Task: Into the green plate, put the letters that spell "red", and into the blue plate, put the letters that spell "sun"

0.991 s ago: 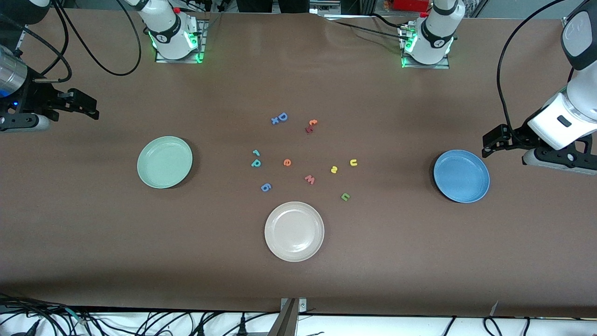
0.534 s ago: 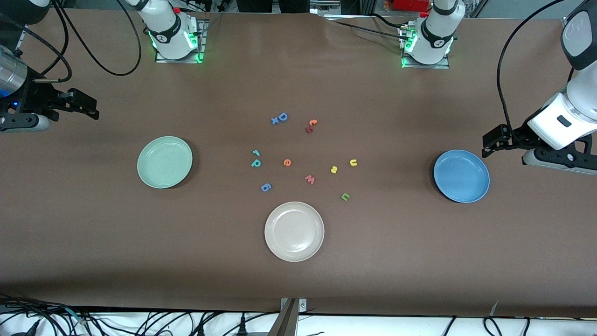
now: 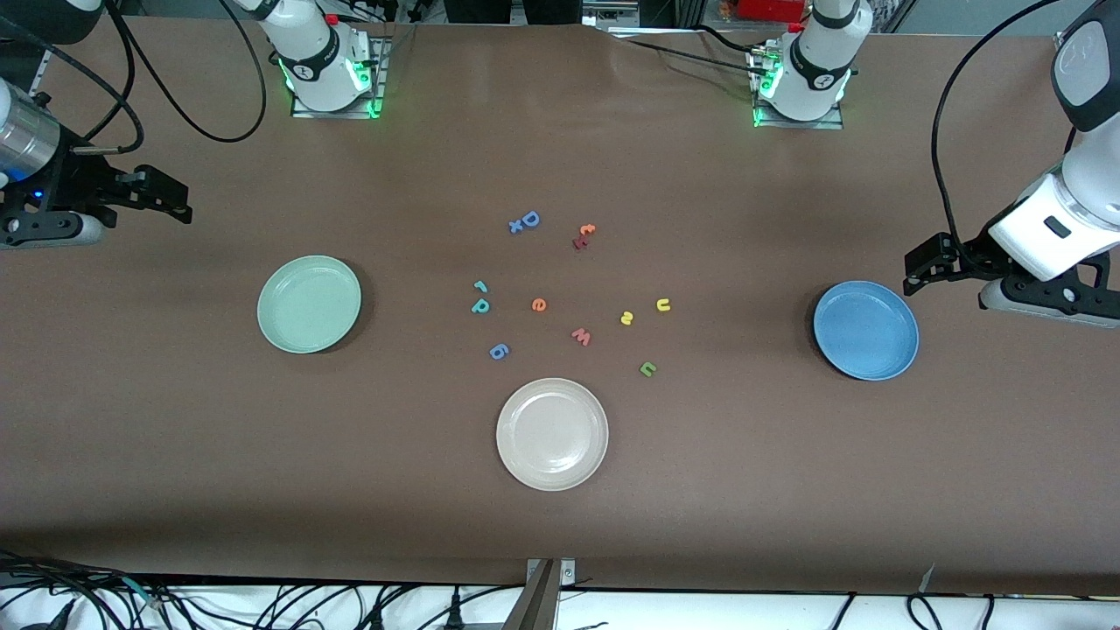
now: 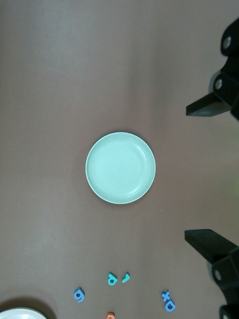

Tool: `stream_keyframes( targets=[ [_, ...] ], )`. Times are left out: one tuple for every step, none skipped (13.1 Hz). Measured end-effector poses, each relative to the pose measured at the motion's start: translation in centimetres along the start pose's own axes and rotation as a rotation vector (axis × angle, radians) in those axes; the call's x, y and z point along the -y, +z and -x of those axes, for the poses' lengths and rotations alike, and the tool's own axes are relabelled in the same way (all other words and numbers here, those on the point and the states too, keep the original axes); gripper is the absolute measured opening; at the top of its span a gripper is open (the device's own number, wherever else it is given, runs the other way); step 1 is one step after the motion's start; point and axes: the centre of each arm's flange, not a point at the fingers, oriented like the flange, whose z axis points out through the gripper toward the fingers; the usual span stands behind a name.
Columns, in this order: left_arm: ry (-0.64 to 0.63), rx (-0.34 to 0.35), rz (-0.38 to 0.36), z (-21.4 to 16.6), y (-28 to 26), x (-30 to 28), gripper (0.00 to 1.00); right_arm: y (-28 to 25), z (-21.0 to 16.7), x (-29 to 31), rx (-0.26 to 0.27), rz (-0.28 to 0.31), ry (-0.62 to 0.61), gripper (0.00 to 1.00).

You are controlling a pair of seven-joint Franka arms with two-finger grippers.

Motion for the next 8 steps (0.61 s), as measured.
stream_keyframes(
  targets=[
    [0.0,0.0,0.0,0.0,0.0,0.0,1.0,0.0,0.0,0.1,0.0,0.0,-0.002,1.0],
    [0.0,0.0,0.0,0.0,0.0,0.0,1.0,0.0,0.0,0.1,0.0,0.0,-0.001,1.0],
    [0.0,0.0,0.0,0.0,0.0,0.0,1.0,0.0,0.0,0.1,0.0,0.0,-0.001,1.0],
    [-0.001,0.001,0.0,0.0,0.0,0.0,1.0,0.0,0.0,0.1,0.0,0.0,-0.001,1.0],
    [-0.005,0.003,0.001,0.0,0.1,-0.1,1.0,0.0,0.0,0.1,0.002,0.0,-0.001,1.0],
    [-0.013,0.007,0.001,0.0,0.3,-0.2,1.0,0.2,0.1,0.2,0.011,0.0,-0.003,1.0],
    [-0.018,0.013,0.002,-0.1,0.7,-0.2,1.0,0.7,0.0,0.6,0.026,0.0,-0.011,1.0],
    [-0.02,0.018,0.003,-0.2,1.0,-0.3,1.0,1.6,-0.1,1.8,0.05,0.0,-0.032,1.0]
  ],
)
